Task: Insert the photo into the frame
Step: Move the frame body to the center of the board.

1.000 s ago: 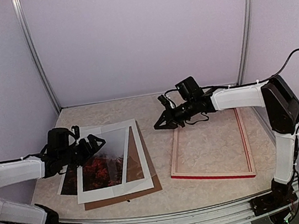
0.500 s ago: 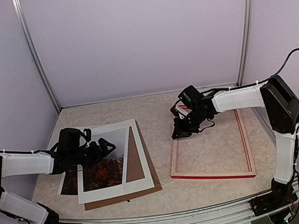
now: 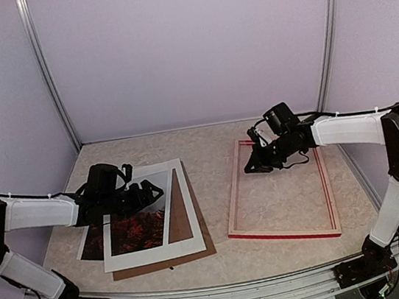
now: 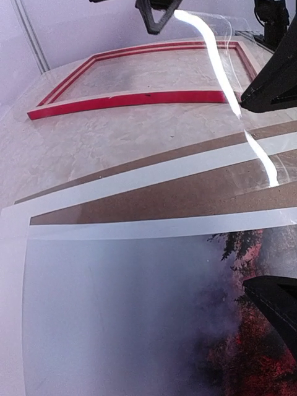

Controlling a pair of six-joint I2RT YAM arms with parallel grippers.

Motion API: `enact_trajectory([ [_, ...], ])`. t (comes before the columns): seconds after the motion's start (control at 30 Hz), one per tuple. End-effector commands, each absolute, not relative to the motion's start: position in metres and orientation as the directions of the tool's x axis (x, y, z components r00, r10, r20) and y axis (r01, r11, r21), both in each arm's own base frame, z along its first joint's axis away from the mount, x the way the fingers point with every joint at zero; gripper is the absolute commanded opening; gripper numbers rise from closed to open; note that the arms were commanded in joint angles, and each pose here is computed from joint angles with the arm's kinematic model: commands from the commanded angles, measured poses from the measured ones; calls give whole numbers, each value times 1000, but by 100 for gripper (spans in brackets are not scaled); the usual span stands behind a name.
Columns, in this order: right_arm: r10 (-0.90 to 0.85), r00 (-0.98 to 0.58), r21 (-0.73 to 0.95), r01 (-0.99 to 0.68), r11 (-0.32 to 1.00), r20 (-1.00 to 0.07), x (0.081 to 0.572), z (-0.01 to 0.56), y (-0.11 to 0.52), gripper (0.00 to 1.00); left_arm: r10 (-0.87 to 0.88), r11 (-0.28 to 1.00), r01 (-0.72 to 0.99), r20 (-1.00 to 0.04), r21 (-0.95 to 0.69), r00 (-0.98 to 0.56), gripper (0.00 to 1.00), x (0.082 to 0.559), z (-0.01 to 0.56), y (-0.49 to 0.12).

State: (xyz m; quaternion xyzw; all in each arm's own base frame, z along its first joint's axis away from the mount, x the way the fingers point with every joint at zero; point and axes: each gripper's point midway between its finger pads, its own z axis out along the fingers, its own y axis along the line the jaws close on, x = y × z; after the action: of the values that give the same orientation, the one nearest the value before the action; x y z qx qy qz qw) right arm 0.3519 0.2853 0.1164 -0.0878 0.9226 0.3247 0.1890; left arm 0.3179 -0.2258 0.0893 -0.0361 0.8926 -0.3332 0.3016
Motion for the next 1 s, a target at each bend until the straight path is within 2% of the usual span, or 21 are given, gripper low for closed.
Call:
enact_trajectory([
  [0.0, 76, -879, 613, -264, 744, -470, 363, 162, 256, 0, -187, 830, 205, -605, -519, -774, 91, 327, 106, -241],
  [0.2, 177, -855, 597, -179, 782, -488, 365, 189, 189, 0, -105, 832, 272, -617, -484, -780, 91, 324, 113, -280],
  [0.47, 221, -837, 433, -22, 901, -501, 365, 179, 91, 0, 86, 821, 402, -607, -406, -790, 90, 303, 104, -365],
  [0.77, 263, -816, 268, 138, 954, -516, 358, 162, 17, 0, 260, 807, 506, -585, -305, -768, 77, 285, 87, -440],
  [0.97, 264, -816, 286, 128, 950, -513, 360, 161, 12, 0, 339, 832, 515, -546, -205, -766, 67, 282, 57, -455],
])
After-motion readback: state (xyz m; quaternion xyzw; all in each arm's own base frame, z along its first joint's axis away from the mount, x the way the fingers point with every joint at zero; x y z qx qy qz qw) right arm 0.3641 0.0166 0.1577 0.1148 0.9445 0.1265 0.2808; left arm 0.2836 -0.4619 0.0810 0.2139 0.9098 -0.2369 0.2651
